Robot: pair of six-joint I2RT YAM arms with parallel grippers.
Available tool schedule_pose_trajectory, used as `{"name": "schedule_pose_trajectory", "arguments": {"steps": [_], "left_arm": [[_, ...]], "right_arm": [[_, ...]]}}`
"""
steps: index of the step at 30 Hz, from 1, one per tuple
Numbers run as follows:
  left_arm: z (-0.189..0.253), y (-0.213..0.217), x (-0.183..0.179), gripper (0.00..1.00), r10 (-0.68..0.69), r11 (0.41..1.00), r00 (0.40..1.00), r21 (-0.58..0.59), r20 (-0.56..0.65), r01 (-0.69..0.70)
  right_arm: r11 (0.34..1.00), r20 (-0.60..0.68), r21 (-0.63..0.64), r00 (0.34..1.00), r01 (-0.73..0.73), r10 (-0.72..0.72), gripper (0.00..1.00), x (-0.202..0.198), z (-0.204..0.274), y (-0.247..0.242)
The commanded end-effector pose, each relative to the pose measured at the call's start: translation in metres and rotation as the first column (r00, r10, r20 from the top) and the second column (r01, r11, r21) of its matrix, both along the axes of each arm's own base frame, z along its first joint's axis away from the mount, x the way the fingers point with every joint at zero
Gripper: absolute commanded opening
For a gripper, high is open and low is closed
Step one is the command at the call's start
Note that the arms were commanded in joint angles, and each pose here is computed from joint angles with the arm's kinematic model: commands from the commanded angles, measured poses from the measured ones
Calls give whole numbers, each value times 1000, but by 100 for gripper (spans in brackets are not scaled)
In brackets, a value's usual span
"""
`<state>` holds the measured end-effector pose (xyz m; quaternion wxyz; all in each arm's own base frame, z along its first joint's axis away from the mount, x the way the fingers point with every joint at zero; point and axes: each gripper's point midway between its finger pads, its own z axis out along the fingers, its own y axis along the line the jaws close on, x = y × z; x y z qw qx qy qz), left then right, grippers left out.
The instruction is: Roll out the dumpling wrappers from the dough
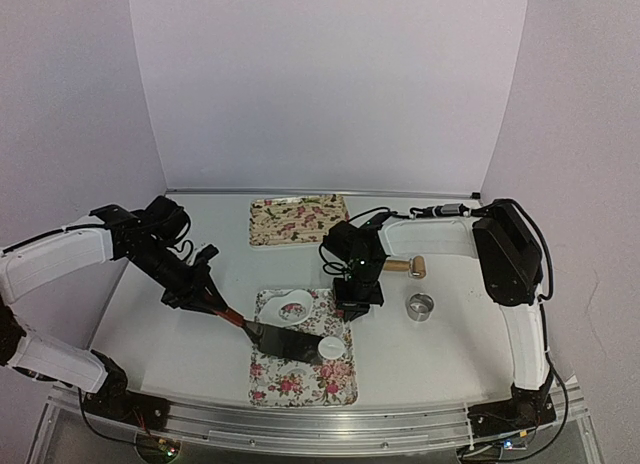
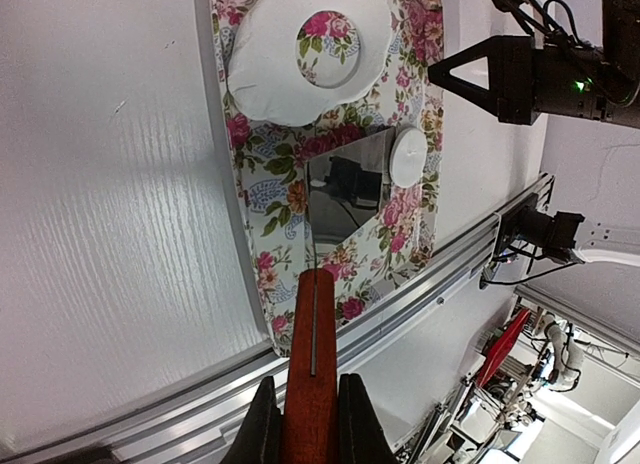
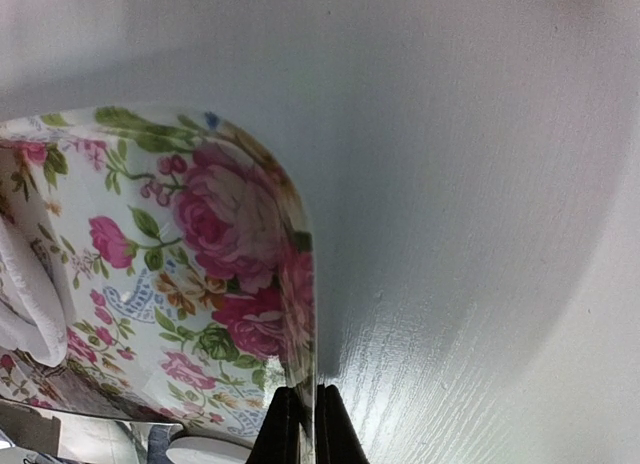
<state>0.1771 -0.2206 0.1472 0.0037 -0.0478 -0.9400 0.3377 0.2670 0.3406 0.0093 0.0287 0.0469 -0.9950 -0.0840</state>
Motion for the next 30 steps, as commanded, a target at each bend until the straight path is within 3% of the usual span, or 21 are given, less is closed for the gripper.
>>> {"name": "schedule_pose_trajectory", "arguments": {"steps": [1,30], "left_arm": [[-1,-4,2,0,12,1000,1000,-24,25,-11],[-23,-22,3,0,35,991,999,-126,8,-33]], "right_arm": [[993,-42,-116,999,-19,15,3,-16,-23,-16],[993,-54,-115,998,-32,26,2,-20,-27,-13]]}}
